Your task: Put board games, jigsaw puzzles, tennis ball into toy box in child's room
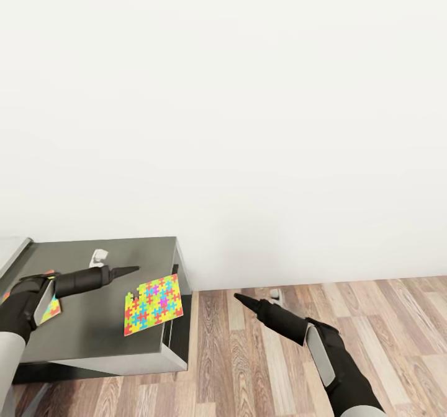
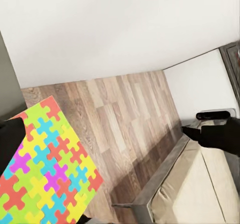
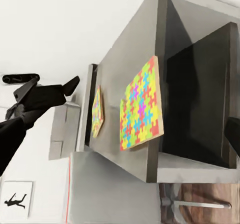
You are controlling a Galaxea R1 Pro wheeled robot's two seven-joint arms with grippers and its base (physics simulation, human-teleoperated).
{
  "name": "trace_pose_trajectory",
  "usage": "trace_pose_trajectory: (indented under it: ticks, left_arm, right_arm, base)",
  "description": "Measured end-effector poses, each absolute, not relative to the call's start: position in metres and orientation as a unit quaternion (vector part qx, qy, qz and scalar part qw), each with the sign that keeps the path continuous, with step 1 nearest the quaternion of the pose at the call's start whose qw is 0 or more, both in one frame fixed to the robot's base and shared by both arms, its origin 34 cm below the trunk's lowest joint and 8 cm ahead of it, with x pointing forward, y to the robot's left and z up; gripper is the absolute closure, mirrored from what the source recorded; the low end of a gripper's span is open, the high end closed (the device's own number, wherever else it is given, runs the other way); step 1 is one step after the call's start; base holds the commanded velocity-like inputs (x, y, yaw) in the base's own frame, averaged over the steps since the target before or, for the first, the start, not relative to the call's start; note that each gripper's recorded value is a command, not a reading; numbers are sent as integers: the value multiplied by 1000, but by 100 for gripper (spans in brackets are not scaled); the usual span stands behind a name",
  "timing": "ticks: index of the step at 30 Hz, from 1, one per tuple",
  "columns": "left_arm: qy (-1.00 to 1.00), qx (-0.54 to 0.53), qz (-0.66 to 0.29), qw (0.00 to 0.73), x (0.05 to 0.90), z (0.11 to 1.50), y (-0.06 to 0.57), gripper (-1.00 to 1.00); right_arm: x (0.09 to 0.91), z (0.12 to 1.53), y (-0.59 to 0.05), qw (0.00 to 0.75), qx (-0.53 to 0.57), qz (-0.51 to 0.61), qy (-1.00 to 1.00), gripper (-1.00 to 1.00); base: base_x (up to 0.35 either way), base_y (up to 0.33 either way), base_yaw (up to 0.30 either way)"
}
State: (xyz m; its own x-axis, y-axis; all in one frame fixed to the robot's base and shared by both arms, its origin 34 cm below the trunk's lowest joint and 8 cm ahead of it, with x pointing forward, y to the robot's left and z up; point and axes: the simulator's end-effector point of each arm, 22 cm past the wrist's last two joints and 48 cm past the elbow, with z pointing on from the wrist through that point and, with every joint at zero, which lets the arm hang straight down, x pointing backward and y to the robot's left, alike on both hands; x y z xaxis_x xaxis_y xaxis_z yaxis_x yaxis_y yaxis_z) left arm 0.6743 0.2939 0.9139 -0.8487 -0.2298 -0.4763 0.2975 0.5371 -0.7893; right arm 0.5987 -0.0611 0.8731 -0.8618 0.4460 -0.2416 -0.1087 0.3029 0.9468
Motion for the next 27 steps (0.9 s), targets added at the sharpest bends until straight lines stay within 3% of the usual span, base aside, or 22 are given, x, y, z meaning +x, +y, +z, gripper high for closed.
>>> trace_pose_trajectory:
  ticks: [7,18,27]
  left_arm:
    - [824,5,-486,291,678,922,304,-100]
    - [822,-2,-487,294,678,921,308,-100]
    - [822,-3,-488,294,678,920,308,-100]
  right_arm:
    - [597,871,-54,240,98,573,778,-100]
    - [597,868,-51,237,98,571,779,-100]
    - [596,864,-52,236,100,566,783,-100]
  base:
    - [104,119,71]
    - [80,60,225]
    - [6,4,51]
